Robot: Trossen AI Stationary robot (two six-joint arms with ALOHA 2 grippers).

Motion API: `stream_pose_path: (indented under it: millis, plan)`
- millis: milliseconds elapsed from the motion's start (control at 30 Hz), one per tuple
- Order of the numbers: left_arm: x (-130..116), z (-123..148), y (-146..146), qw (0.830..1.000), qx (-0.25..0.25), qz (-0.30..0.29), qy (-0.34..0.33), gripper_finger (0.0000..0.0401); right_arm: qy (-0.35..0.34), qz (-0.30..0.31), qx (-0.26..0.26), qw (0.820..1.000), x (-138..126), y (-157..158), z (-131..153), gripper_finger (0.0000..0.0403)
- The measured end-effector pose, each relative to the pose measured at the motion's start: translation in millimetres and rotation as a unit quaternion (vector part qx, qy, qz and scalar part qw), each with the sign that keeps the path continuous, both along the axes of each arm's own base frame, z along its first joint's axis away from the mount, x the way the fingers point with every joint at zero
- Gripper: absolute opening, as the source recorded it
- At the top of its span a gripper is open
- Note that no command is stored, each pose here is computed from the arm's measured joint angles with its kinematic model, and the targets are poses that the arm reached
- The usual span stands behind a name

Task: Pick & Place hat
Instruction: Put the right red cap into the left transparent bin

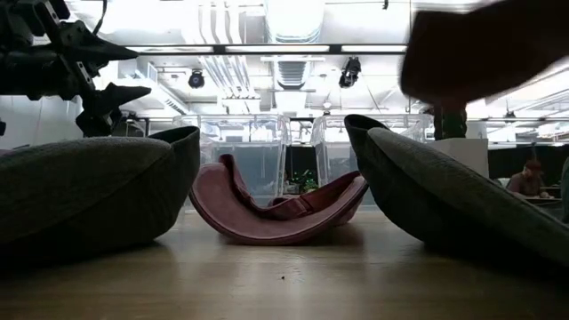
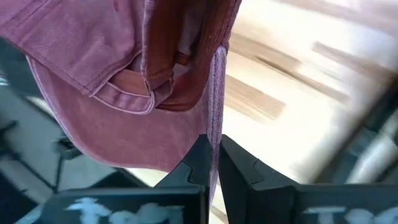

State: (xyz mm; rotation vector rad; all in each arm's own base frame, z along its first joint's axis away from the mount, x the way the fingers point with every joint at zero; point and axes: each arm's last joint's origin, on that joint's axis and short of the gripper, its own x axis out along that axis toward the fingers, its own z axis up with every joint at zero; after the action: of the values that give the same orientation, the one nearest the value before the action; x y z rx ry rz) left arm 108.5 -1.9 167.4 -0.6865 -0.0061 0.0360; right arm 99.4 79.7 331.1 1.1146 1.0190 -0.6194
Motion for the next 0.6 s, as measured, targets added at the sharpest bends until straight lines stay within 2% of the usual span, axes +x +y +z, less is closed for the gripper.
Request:
stream_pose_path:
  millis: [133,233,400,600]
  plan:
    - [0,0,0,1.000,-0.017,0.009,-0.001,0.0234,-0.068,0.008,-0.030,0.997,6,1,12,0.0013]
    - [0,1,2,0.998,-0.050,0.031,-0.009,0.0234,-0.112,0.015,-0.049,0.992,11,3,16,0.0013]
    - [-1,11,3,0.993,-0.081,0.052,-0.066,0.0234,-0.168,0.019,-0.077,0.983,21,9,18,0.0013]
    - [-2,24,3,0.988,-0.086,0.048,-0.121,0.0234,-0.203,0.005,-0.123,0.971,30,13,18,0.0013]
